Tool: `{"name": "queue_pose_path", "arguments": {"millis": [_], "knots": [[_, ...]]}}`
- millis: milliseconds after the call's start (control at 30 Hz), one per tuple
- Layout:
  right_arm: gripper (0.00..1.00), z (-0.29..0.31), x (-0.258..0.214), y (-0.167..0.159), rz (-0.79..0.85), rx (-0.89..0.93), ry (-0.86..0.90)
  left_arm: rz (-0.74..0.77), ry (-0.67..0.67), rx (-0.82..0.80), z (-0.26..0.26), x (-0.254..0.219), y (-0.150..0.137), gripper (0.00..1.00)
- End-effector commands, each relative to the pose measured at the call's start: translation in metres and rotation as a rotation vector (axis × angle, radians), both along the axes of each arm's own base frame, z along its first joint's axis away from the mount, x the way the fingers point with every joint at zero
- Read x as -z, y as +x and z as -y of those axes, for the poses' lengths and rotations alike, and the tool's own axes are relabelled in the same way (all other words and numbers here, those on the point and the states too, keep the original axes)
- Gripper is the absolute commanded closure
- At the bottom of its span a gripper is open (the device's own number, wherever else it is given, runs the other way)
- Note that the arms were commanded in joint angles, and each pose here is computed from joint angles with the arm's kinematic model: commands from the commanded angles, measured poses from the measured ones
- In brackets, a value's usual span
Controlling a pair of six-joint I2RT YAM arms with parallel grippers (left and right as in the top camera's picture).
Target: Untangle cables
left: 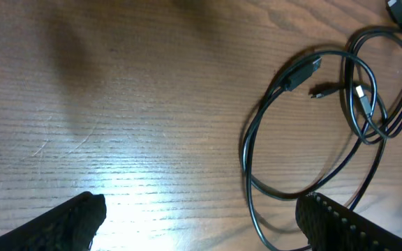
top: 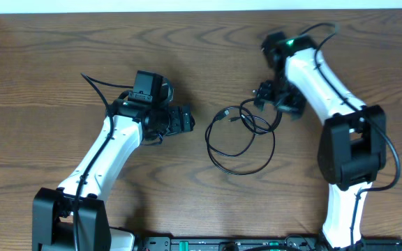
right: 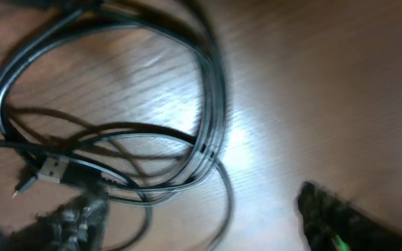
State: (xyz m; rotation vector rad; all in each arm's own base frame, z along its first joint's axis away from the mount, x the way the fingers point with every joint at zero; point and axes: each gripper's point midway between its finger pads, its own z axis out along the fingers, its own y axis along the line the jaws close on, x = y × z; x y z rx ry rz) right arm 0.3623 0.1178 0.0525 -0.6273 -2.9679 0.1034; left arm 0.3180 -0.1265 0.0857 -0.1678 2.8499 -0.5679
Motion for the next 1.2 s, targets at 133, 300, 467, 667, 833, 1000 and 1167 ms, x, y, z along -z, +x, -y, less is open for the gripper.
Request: {"name": "queue_pose_path", "arguments": {"millis": [133,300,467,667,833,1000,1167], "knots": [[0.39,-0.034,0.037,-0.028,0.003,0.07,0.004,0.022,0.021,0.033,-0.002,-0.002,0.002,0.08],[0.47,-0.041,0.057,-0.036,0.02,0.033,-0.002,0.019,0.022,0.033,-0.002,-0.002,0.001,0.08],[0.78,-0.035,0.065,-0.03,0.059,-0.09,-0.029,0.008,0.024,0.033,-0.003,-0.001,-0.001,0.08],[0.99,-0.034,0.065,-0.028,0.068,-0.09,-0.038,0.008,0.024,0.033,-0.003,-0.001,-0.001,0.08],[0.99,-0.028,0.064,-0.01,0.139,-0.209,-0.08,0.001,0.025,0.033,-0.003,-0.001,-0.003,0.08],[0.99,-0.03,0.044,0.009,0.192,-0.306,-0.088,0.0,0.026,0.033,-0.003,-0.001,-0.003,0.08],[0.68,-0.014,-0.007,0.03,0.289,-0.303,-0.209,0.0,0.026,0.033,-0.003,-0.001,-0.003,0.08]]}}
